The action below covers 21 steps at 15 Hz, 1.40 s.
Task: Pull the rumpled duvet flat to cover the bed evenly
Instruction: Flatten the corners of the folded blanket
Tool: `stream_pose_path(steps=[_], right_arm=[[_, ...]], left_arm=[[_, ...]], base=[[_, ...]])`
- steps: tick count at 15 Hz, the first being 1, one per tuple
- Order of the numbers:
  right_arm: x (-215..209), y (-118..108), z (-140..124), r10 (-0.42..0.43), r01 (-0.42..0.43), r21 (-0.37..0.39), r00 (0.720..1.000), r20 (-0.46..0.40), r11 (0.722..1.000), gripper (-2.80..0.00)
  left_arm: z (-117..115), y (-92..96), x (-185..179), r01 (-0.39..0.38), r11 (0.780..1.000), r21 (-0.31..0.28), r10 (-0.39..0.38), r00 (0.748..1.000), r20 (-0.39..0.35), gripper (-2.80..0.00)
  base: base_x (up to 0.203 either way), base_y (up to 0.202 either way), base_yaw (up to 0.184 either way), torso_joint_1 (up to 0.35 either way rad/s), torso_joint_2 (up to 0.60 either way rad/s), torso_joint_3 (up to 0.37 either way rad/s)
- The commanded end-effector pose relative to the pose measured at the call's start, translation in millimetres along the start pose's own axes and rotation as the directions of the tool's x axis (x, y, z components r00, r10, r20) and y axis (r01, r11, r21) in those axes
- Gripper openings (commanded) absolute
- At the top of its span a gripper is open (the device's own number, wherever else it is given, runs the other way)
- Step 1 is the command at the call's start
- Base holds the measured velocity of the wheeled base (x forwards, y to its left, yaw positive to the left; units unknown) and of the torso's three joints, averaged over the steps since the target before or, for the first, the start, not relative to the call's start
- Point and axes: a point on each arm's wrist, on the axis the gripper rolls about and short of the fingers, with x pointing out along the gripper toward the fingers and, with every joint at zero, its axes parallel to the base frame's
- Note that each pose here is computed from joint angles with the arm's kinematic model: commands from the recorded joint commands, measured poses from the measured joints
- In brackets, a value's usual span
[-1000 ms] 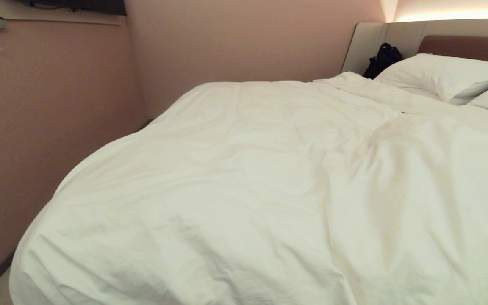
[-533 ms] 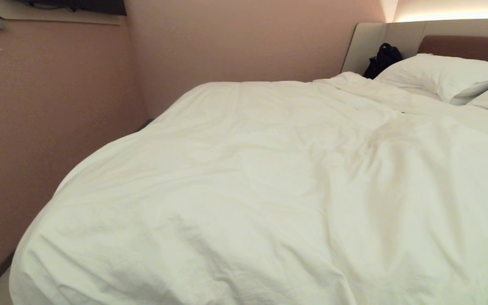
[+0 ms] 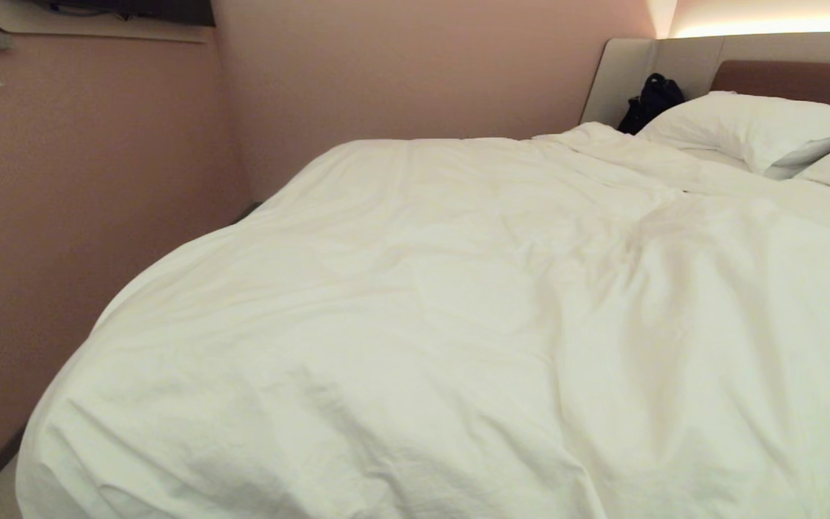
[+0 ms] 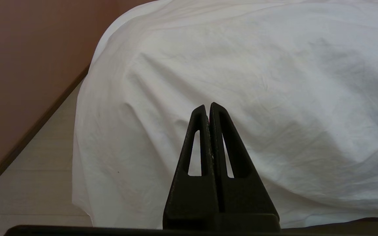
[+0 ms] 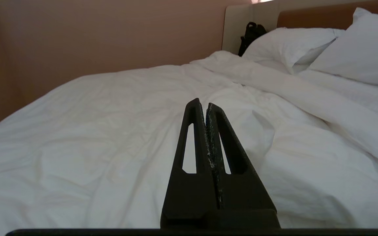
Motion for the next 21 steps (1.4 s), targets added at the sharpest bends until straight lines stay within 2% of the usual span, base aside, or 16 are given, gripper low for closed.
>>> stream_pose_path(steps=[1, 4, 7, 9, 11, 13, 17, 19, 21], right_arm=[[10, -1, -7, -0.004, 0.003, -0.014, 0.999, -0.047, 1.0, -2.8], [33, -3, -21, -0.012, -0.004, -0.115, 0.99, -0.138, 0.993, -2.8], [65, -6, -38, -0.03, -0.02, -0.239, 0.979, -0.202, 0.971, -2.8], [90, -9, -48, -0.087, 0.012, -0.286, 0.965, -0.249, 0.958, -2.8], [119, -13, -63, -0.189, 0.075, -0.33, 0.925, -0.33, 0.941, -2.8], [136, -19, -76, -0.303, 0.148, -0.383, 0.872, -0.385, 0.912, -2.8], [162, -43, -103, -0.475, 0.188, -0.538, 0.748, -0.463, 0.822, -2.8], [166, -51, -115, -0.502, 0.189, -0.576, 0.738, -0.451, 0.795, -2.8], [162, -53, -128, -0.506, 0.149, -0.619, 0.732, -0.455, 0.771, -2.8]], left_arm=[[0, 0.0, 0, -0.001, 1.0, 0.0, 0.001, 1.0, 0.001, -2.8], [0, 0.0, 0, -0.001, 1.0, 0.0, 0.001, 1.0, 0.001, -2.8], [0, 0.0, 0, -0.001, 1.0, 0.0, 0.001, 1.0, 0.001, -2.8], [0, 0.0, 0, -0.001, 1.0, 0.0, 0.001, 1.0, 0.001, -2.8], [0, 0.0, 0, -0.001, 1.0, 0.0, 0.001, 1.0, 0.001, -2.8], [0, 0.0, 0, -0.002, 1.0, 0.0, 0.002, 1.0, 0.001, -2.8], [0, 0.0, 0, -0.002, 1.0, 0.0, 0.002, 1.0, 0.001, -2.8], [0, 0.0, 0, -0.001, 1.0, 0.0, 0.001, 1.0, 0.001, -2.8], [0, 0.0, 0, -0.001, 1.0, 0.0, 0.001, 1.0, 0.001, -2.8]], base=[[0.0, 0.0, 0.0, 0.0, 0.0, 0.0], [0.0, 0.0, 0.0, 0.0, 0.0, 0.0], [0.0, 0.0, 0.0, 0.0, 0.0, 0.0], [0.0, 0.0, 0.0, 0.0, 0.0, 0.0], [0.0, 0.0, 0.0, 0.0, 0.0, 0.0], [0.0, 0.0, 0.0, 0.0, 0.0, 0.0], [0.0, 0.0, 0.0, 0.0, 0.0, 0.0], [0.0, 0.0, 0.0, 0.0, 0.0, 0.0], [0.0, 0.0, 0.0, 0.0, 0.0, 0.0]])
